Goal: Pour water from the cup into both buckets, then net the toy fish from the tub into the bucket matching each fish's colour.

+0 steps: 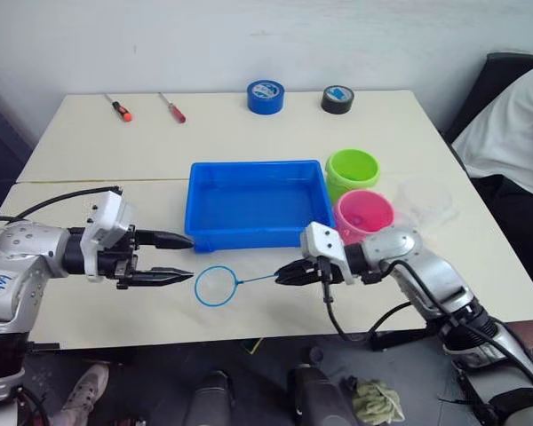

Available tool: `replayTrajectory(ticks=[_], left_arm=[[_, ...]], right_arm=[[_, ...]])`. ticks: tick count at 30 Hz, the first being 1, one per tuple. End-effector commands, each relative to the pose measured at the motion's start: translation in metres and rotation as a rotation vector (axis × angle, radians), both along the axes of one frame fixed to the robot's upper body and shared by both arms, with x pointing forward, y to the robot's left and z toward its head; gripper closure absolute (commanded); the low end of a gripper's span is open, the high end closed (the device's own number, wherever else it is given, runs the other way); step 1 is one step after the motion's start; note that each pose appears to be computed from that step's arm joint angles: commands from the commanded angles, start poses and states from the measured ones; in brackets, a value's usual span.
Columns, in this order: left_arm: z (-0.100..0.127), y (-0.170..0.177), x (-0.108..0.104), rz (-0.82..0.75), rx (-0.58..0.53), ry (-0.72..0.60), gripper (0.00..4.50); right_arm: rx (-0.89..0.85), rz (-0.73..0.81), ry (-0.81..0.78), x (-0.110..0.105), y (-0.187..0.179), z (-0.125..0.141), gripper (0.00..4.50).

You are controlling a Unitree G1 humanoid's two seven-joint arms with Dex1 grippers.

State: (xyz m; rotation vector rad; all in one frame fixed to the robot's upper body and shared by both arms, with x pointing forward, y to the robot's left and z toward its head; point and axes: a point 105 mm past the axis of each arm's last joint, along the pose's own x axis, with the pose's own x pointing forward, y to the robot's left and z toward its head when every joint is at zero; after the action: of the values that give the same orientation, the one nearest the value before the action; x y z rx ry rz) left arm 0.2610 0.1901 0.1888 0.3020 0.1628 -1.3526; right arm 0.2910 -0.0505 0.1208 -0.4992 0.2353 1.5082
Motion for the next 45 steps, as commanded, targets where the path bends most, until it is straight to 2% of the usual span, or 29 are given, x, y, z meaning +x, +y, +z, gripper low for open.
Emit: replayTrajectory(ticks=[1, 15, 17, 18, 22, 23, 28, 32, 35, 39, 41, 45], left_arm=[[0.001, -0.006, 0.004, -0.008, 0.004, -0.056, 1.47], [-0.006, -0.016, 0.006, -0.020, -0.003, -0.058, 1.47], [-0.005, -0.016, 0.006, -0.018, -0.004, -0.059, 1.43], [-0.005, -0.016, 0.006, -0.014, -0.002, -0.058, 1.43], [-0.003, -0.015, 0.013, 0.054, -0.037, -0.043, 1.43], [-0.004, -0.013, 0.016, 0.100, -0.040, -0.040, 1.43], [-0.013, -0.004, 0.018, 0.248, -0.024, 0.000, 1.43], [-0.034, 0.003, 0.008, 0.396, -0.042, 0.012, 1.43], [-0.048, 0.007, -0.001, 0.479, -0.054, 0.020, 1.43], [-0.080, 0.025, -0.012, 0.666, -0.047, 0.066, 1.43], [-0.096, 0.033, -0.021, 0.746, -0.026, 0.091, 1.43], [-0.112, 0.044, -0.032, 0.834, 0.000, 0.111, 1.43]], right_arm=[[0.004, 0.007, -0.054, 0.010, 0.008, -0.002, 4.50], [-0.014, -0.042, -0.078, 0.037, 0.014, -0.026, 4.50], [-0.013, -0.050, -0.084, 0.040, 0.013, -0.026, 3.66], [-0.012, -0.055, -0.093, 0.041, 0.013, -0.026, 3.44], [-0.026, -0.074, -0.114, 0.041, -0.001, -0.021, 1.53], [-0.026, -0.084, -0.108, 0.036, -0.015, -0.013, 1.06], [-0.027, -0.119, -0.098, 0.010, -0.044, 0.005, 1.06], [0.035, -0.215, -0.056, -0.017, -0.055, 0.011, 1.06], [0.075, -0.296, -0.016, -0.027, -0.057, 0.008, 1.06], [0.024, -0.383, 0.030, -0.042, -0.073, -0.016, 1.06], [0.005, -0.430, 0.038, -0.045, -0.083, -0.027, 1.06], [-0.009, -0.478, 0.055, -0.051, -0.094, -0.037, 1.06]])
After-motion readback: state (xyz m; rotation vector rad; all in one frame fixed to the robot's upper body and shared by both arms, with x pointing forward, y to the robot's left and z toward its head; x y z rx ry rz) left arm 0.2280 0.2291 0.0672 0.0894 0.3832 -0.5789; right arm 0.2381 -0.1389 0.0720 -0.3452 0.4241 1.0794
